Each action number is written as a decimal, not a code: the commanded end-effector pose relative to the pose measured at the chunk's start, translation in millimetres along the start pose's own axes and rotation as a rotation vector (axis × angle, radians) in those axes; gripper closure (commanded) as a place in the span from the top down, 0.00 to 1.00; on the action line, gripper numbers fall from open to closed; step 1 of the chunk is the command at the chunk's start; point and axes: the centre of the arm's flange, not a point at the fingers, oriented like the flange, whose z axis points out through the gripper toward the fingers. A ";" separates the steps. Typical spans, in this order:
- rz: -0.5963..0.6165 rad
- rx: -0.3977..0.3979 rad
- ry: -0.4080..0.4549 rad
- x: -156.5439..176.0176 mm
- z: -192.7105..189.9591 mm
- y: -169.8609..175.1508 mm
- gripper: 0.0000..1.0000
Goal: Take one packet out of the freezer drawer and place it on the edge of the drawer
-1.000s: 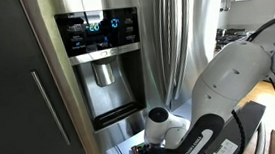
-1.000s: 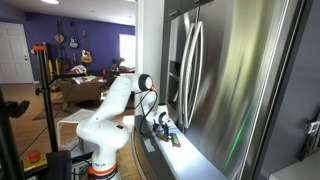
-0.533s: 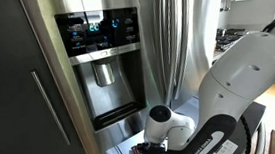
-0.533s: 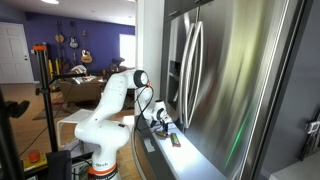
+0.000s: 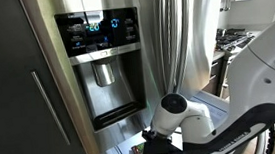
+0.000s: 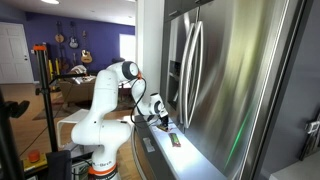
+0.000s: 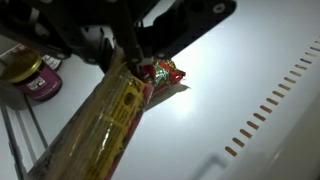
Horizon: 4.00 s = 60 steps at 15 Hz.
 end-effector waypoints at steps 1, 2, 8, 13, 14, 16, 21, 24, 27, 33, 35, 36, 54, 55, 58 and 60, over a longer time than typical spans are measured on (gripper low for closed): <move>0.010 0.002 0.012 3.3 -7.3 3.7 0.19; 0.018 0.001 0.019 6.2 -13.1 7.5 0.19; 0.025 -0.013 0.013 7.7 -24.1 12.9 0.05; 0.089 -0.065 0.052 36.5 -79.6 30.1 0.05; 0.101 -0.077 0.042 42.6 -88.6 35.6 0.05; 0.117 -0.093 0.033 50.6 -106.6 43.3 0.05; 0.148 -0.122 -0.034 45.5 -129.5 75.7 0.05; 0.186 -0.182 -0.012 37.4 -140.8 101.2 0.05; 0.241 -0.218 0.060 31.0 -153.0 115.9 0.05; 0.341 -0.244 0.101 23.0 -184.9 163.5 0.05; 0.297 -0.237 0.148 18.7 -158.4 127.4 0.18; 0.303 -0.233 0.144 19.6 -162.0 133.9 0.18; 0.425 -0.341 0.225 47.5 -184.4 199.2 0.05; 0.433 -0.344 0.213 48.4 -184.5 202.2 0.05; 0.469 -0.381 0.167 53.8 -177.6 212.0 0.05; 0.495 -0.431 0.157 56.4 -173.8 218.7 0.05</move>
